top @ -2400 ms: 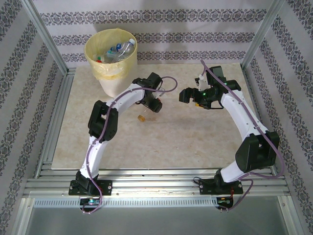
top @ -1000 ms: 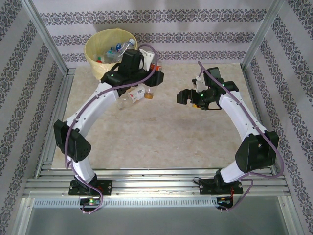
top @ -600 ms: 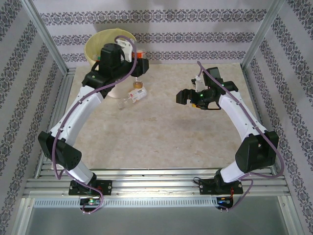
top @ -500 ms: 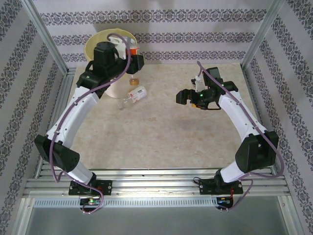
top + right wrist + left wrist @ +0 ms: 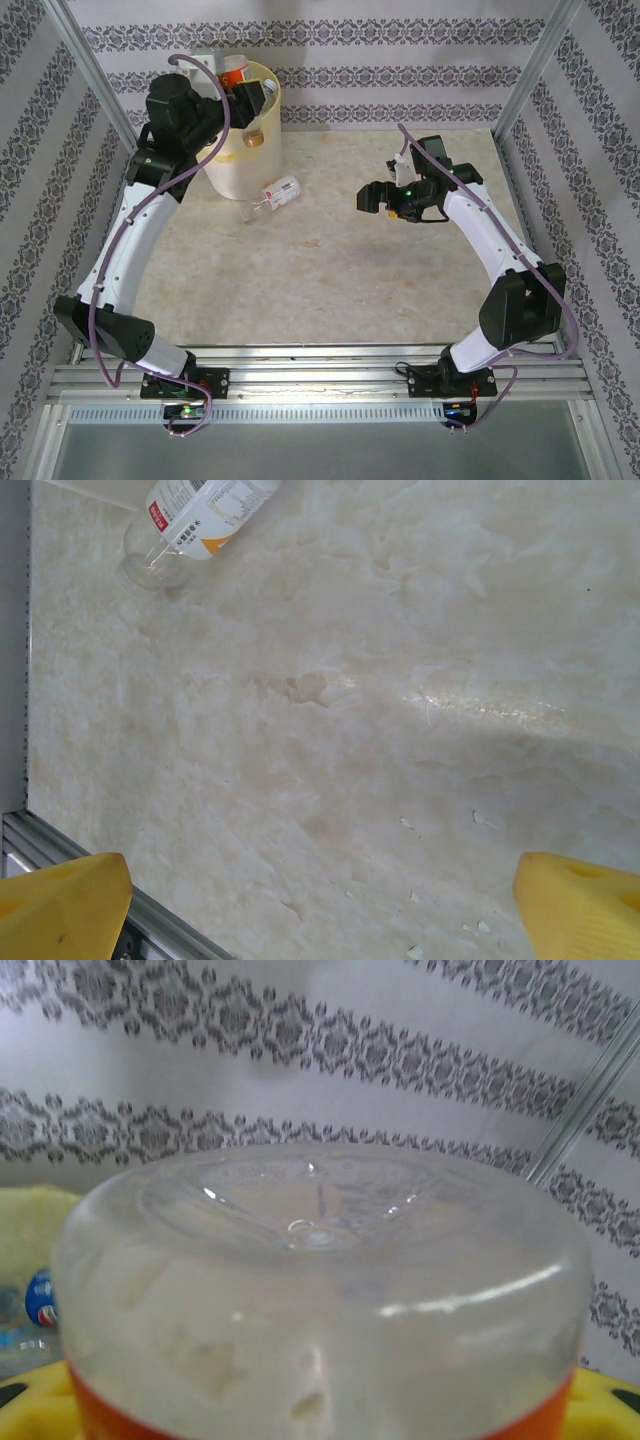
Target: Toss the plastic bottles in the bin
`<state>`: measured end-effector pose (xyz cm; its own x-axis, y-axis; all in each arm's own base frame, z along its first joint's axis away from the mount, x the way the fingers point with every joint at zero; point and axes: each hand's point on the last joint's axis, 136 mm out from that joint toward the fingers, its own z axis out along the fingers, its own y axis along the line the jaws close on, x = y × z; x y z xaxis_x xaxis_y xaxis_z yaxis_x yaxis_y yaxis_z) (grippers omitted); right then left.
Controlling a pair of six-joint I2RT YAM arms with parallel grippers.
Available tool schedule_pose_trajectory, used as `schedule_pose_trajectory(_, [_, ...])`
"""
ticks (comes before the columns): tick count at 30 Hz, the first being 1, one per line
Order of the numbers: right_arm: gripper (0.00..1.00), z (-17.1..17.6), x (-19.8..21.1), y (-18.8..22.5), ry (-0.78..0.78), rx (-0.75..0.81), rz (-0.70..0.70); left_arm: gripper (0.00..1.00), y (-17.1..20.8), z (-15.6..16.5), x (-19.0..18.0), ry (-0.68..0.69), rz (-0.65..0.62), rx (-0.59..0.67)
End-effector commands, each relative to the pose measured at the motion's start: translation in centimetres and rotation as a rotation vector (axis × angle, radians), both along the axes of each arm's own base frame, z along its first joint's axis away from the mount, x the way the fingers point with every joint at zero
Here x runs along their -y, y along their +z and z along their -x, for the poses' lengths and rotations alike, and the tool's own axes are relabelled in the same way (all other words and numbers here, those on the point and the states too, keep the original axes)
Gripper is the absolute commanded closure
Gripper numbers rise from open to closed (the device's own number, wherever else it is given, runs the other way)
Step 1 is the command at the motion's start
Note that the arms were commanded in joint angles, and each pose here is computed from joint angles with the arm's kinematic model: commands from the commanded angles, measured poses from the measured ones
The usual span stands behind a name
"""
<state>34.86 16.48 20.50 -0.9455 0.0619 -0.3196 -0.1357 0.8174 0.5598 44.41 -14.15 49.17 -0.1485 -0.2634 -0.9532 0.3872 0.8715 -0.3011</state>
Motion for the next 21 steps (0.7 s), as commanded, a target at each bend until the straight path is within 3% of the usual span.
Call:
schedule_pose_trajectory(1, [0.02, -0.2, -0.8, 0.7, 0.034, 0.014, -0.014, 0.84, 7.1, 2.0, -1.9, 0.038, 0.056, 0.224])
schedule_pose_trajectory(10, [0.02, -0.4, -1.3, 0.6, 0.052, 0.014, -0.021, 0.84, 12.5, 4.1, -3.8, 0.093, 0.061, 0.449])
schedule_pose_trajectory(21, [0.02, -1.3, -2.6, 0.6, 0.111, 0.033, -0.037, 0.85, 16.9, 7.0, -5.1, 0.147, 0.068, 0.632])
